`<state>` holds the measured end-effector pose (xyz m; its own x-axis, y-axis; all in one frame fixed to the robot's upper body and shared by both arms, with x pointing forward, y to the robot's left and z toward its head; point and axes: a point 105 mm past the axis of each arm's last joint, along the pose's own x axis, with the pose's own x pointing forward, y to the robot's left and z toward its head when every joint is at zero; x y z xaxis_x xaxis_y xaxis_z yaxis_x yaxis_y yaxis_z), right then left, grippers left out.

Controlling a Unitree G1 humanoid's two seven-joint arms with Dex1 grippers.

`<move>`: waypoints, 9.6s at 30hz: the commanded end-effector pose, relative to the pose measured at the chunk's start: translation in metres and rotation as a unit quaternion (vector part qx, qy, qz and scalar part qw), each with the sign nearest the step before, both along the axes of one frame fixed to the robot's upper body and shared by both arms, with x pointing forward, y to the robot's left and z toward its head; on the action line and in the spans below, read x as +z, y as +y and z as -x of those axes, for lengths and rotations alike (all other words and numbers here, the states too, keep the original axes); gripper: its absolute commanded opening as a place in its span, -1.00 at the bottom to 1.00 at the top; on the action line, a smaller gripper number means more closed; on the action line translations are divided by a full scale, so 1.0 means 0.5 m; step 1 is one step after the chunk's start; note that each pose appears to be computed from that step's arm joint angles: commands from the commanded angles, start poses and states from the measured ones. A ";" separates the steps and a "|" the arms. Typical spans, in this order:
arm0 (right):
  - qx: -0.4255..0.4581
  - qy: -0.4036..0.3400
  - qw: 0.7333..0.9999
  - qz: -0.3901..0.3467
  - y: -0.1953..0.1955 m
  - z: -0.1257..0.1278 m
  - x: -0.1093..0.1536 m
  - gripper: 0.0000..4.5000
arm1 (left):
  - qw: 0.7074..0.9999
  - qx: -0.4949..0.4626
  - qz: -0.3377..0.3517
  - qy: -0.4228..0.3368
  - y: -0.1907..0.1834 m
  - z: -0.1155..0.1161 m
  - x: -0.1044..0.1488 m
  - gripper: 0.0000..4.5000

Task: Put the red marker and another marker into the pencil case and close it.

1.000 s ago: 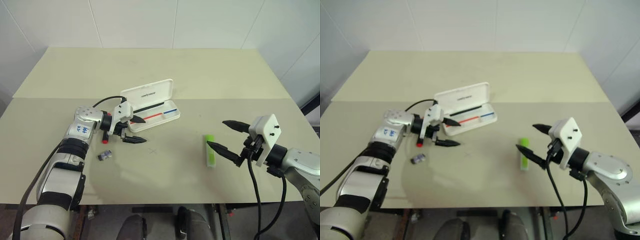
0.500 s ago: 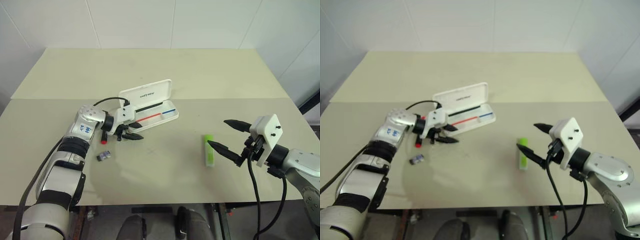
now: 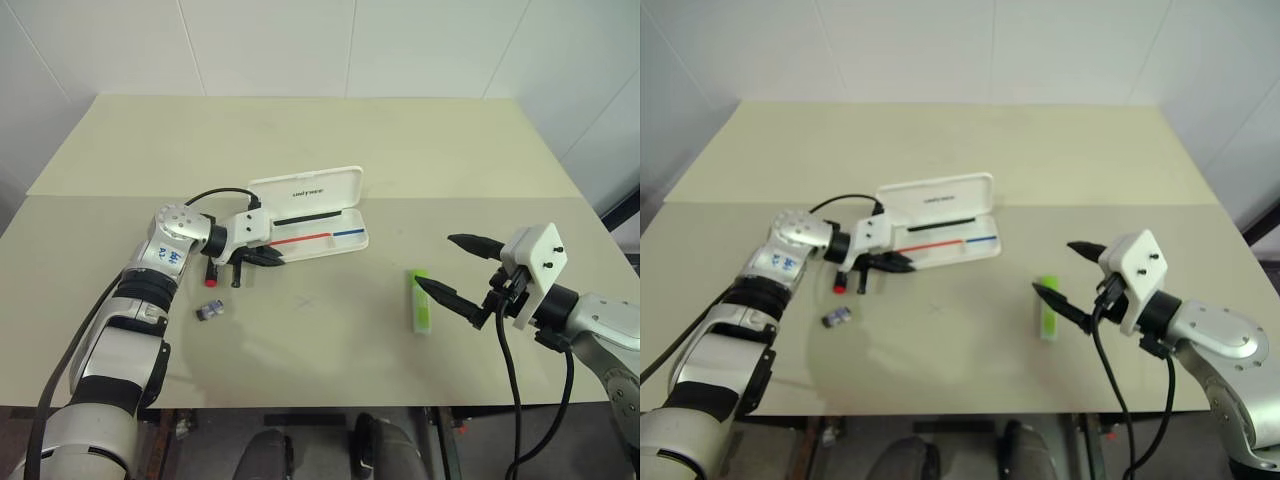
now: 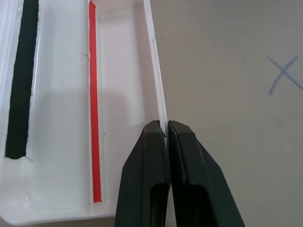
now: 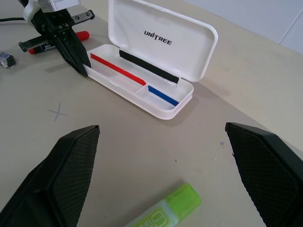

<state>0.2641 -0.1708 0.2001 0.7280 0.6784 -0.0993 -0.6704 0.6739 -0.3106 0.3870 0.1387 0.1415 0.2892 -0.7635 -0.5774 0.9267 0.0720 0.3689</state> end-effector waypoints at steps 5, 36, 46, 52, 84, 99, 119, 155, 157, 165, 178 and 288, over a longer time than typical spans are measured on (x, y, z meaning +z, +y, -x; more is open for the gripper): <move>0.014 0.002 1.000 0.008 -0.017 0.020 0.014 1.00 | 0.996 -0.047 0.064 -0.035 -0.021 0.021 0.054 -0.99; 0.097 0.053 0.994 0.028 -0.032 0.129 -0.047 1.00 | 0.993 -0.120 -0.009 0.005 -0.005 0.189 -0.010 -0.99; 0.085 0.051 0.995 0.026 -0.029 0.126 -0.052 1.00 | 0.992 -0.121 -0.035 0.020 -0.008 0.198 -0.035 -0.99; 0.077 0.049 0.996 0.024 -0.031 0.123 -0.052 1.00 | 0.991 -0.128 -0.035 0.003 -0.026 0.197 -0.041 -0.99; 0.063 0.039 0.997 0.026 -0.037 0.113 -0.049 1.00 | 0.980 -0.196 0.044 0.006 -0.104 0.258 0.032 0.97; 0.061 0.048 0.997 0.027 -0.032 0.114 -0.051 1.00 | 0.959 -0.222 0.175 0.009 -0.132 0.285 0.109 0.97; 0.259 0.020 0.965 -0.029 0.086 0.117 0.017 1.00 | 0.914 -0.015 0.374 -0.159 -0.070 0.250 0.230 0.97; 0.244 0.027 0.967 -0.064 0.043 0.052 -0.084 1.00 | 0.759 0.575 0.212 -0.220 0.253 0.147 0.055 0.97; 0.244 0.025 0.967 -0.063 0.037 0.056 -0.087 1.00 | 0.755 0.585 0.206 -0.210 0.255 0.144 0.041 0.97; 0.244 -0.002 0.967 -0.074 0.022 0.073 -0.055 1.00 | 0.754 0.599 0.190 -0.190 0.251 0.133 0.002 0.97; 0.261 -0.008 0.965 -0.020 0.013 0.105 0.021 1.00 | 0.767 0.595 0.181 -0.156 0.222 0.105 -0.043 0.97; 0.226 -0.017 0.971 -0.080 0.099 0.079 0.021 1.00 | 0.930 0.032 0.342 -0.134 0.020 0.206 0.279 -0.74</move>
